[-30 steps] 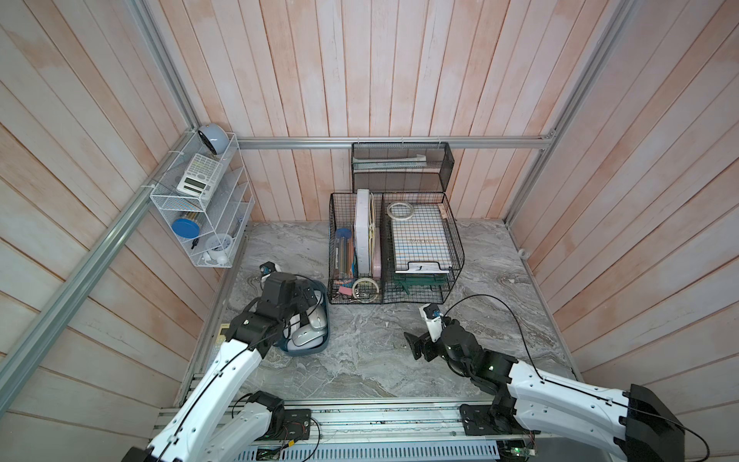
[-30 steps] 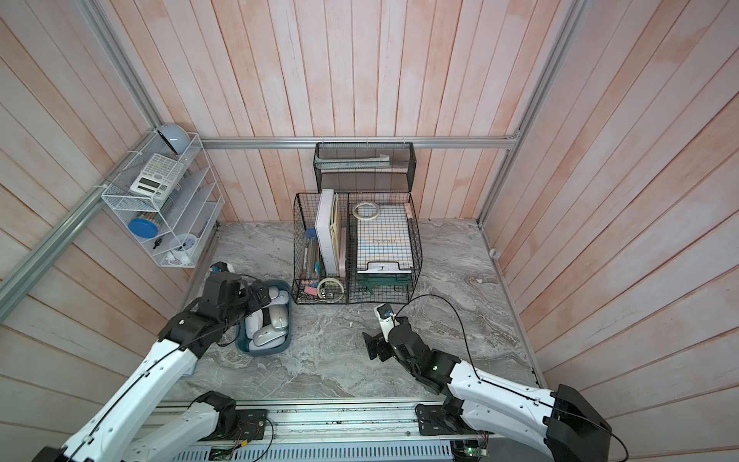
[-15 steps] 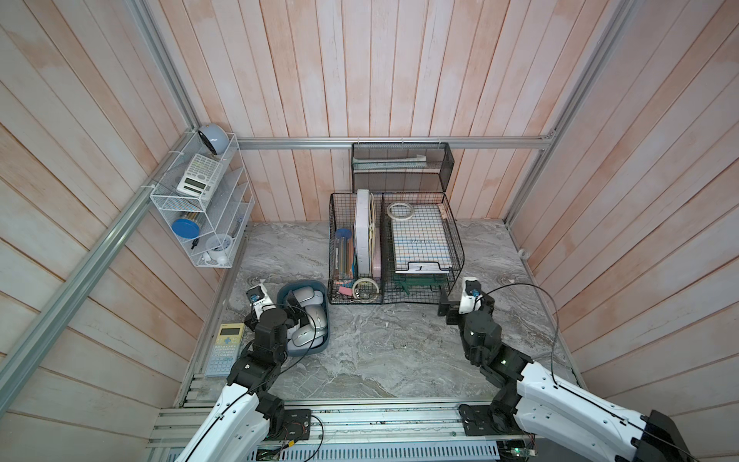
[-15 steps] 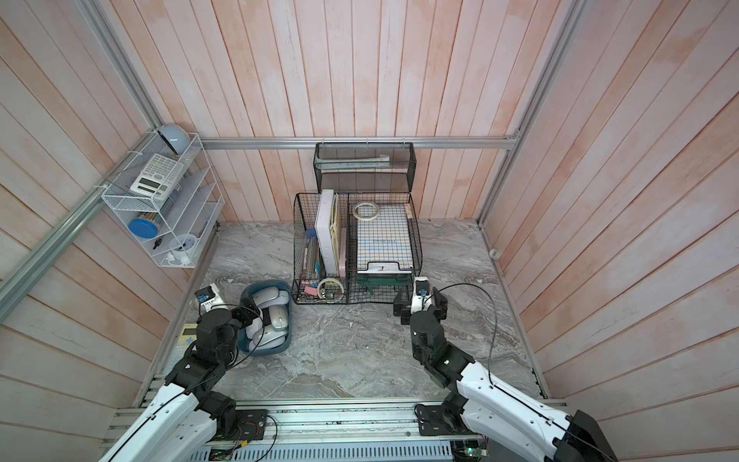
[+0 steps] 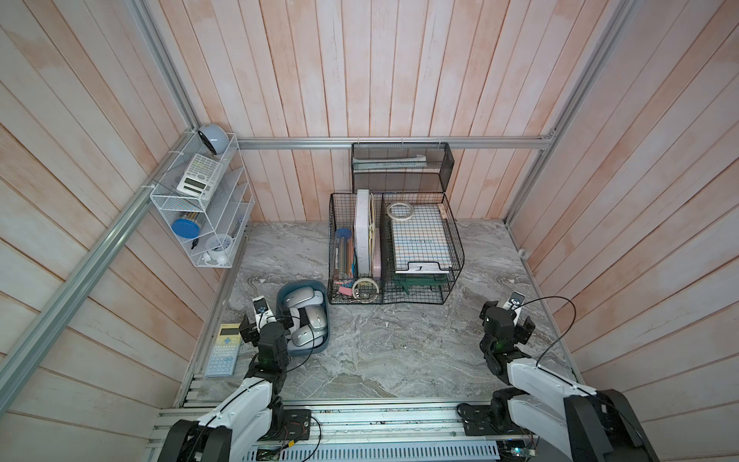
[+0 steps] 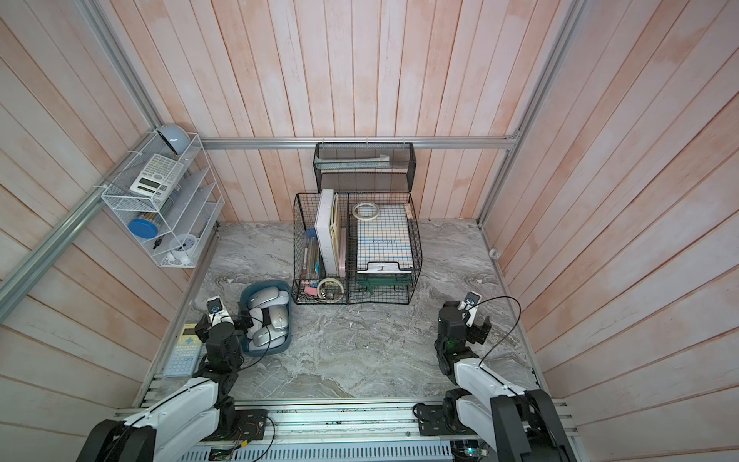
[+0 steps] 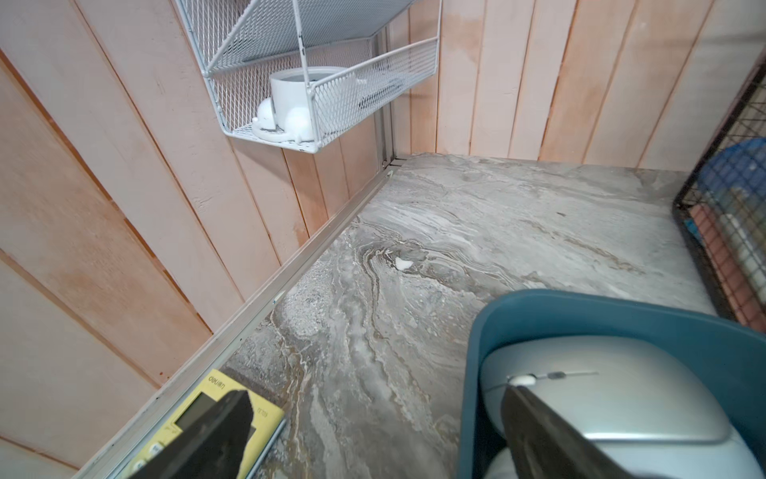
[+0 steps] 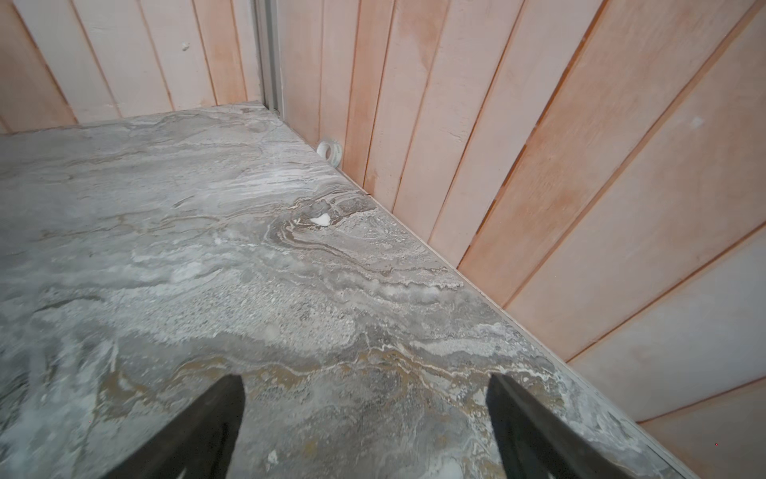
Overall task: Put the mouse in the storage box
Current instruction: Reset both arms
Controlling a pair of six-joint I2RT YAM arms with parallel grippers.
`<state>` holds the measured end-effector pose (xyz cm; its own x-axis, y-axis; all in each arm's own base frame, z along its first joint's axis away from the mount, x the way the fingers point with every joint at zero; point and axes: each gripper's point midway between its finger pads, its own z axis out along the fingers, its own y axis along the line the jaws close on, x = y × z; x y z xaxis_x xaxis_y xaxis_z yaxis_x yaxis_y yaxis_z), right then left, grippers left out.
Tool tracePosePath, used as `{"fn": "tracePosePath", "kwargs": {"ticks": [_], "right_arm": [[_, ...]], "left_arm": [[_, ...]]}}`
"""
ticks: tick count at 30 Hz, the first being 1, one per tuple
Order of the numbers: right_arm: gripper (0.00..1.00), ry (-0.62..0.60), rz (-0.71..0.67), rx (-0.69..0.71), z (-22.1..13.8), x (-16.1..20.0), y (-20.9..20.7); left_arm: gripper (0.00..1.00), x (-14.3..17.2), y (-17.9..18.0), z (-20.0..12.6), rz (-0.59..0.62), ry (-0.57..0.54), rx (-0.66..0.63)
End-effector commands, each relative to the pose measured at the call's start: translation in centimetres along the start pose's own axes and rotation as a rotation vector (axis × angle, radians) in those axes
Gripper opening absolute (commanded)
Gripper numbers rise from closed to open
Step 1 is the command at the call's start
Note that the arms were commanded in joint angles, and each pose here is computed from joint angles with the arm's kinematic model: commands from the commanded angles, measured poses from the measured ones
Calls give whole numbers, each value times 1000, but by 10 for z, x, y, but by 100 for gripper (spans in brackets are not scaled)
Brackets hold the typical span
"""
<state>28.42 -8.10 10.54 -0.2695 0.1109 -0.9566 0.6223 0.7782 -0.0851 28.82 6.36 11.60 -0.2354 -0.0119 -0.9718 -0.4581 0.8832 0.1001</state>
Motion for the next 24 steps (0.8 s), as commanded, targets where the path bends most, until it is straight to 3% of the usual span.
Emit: {"fn": "tracePosePath", "kwargs": {"ticks": [1, 3, 5, 8, 10, 12, 13, 16, 24], "right_arm": [[98, -106, 41, -116, 11, -38, 32], [98, -109, 60, -153, 23, -34, 47], [98, -130, -30, -254, 32, -34, 78], [98, -30, -135, -369, 42, -15, 110], [98, -32, -120, -370, 43, -15, 107], [98, -13, -104, -376, 46, -14, 106], [97, -6, -96, -360, 49, -15, 104], [98, -4, -92, -359, 49, -15, 104], [97, -6, -93, -358, 49, -15, 103]], "left_arm": [[100, -45, -11, 22, -126, -136, 78], [100, -50, -15, 37, -167, -156, 112], [100, -45, -37, 48, -135, -55, 221], [100, -28, -54, 50, -143, -106, 306], [100, -32, -59, 57, -155, -150, 324], [100, -19, -72, 76, -82, 37, 336], [100, -20, -80, 87, -73, 49, 340], [100, -19, -71, 87, -79, 56, 282], [100, -20, -71, 85, -80, 36, 278]]}}
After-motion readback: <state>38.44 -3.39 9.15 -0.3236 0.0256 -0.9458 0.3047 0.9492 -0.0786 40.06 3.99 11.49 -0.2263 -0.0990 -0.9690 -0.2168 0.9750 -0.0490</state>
